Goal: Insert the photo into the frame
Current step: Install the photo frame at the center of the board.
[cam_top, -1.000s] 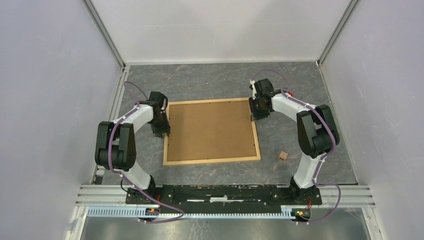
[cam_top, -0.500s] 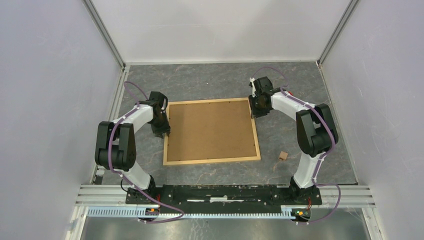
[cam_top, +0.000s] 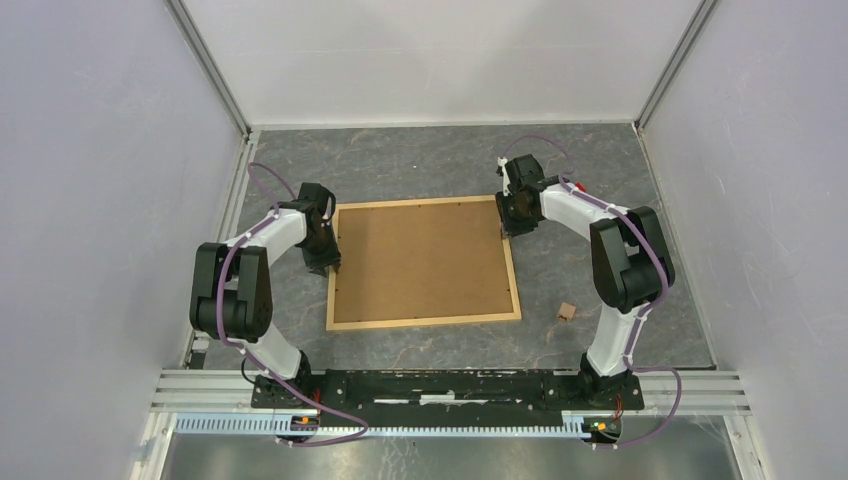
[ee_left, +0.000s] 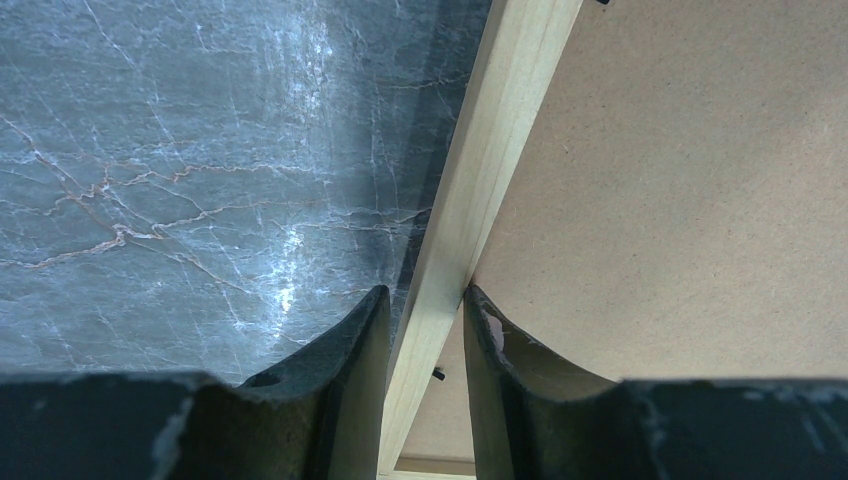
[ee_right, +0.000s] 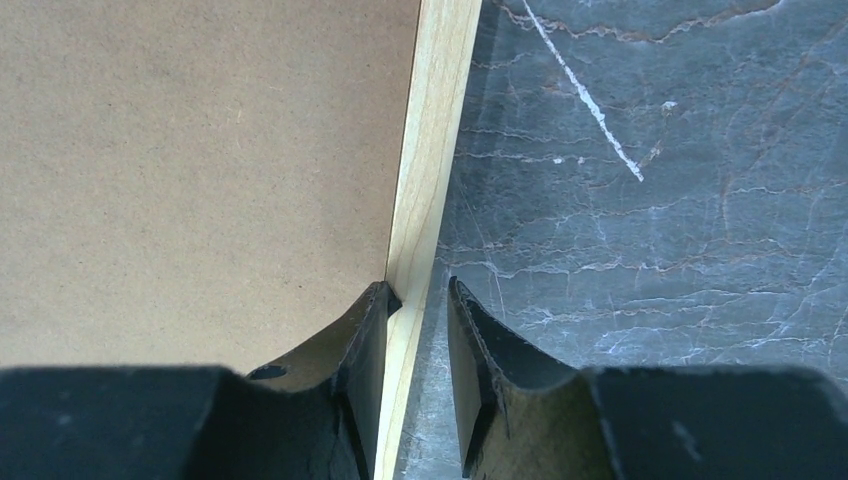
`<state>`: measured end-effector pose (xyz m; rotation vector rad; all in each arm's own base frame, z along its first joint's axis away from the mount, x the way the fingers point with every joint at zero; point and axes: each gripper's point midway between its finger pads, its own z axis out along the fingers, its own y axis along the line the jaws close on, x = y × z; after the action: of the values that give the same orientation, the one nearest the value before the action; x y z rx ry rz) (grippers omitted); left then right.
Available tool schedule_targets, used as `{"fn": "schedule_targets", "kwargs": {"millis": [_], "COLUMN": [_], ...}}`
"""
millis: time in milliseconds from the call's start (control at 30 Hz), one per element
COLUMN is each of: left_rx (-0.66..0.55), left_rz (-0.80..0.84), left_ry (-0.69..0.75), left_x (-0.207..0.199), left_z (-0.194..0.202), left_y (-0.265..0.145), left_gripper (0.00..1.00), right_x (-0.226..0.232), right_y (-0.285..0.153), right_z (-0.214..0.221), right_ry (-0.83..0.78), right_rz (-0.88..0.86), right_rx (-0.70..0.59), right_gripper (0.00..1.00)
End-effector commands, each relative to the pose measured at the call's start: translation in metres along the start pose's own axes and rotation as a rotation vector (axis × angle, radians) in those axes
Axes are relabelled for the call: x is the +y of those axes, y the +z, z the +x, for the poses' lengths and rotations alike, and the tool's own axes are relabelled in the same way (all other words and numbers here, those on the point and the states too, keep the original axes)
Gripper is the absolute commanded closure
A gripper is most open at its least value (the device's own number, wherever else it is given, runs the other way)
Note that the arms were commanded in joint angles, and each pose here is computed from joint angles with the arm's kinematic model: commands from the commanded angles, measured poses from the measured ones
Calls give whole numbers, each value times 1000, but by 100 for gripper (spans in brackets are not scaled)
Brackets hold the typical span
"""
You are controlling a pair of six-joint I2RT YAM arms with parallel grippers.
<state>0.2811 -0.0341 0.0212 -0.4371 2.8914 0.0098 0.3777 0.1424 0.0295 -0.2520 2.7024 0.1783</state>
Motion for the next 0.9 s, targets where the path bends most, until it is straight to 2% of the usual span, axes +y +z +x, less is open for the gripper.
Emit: {"fn": "schedule_targets", "kwargs": {"millis": [0,567,867], "left_rx": [-4,-8,-10], "left_rz": [-14,-18,-17], "left_ry": [-14,-12,-15], "left_x": [4,4,4], "left_z": [-1,-1,-2], "left_y": [1,1,0], "left_gripper": [61,61,61], "right_x": [-1,-17,-25], "right_y": [-1,3,16], "right_z": [6,31,29], "right_ry": [-18,-116,-109], "right_rz": [11,164,219], "right_rx": [23,126,123], "right_gripper": [67,68,68]}}
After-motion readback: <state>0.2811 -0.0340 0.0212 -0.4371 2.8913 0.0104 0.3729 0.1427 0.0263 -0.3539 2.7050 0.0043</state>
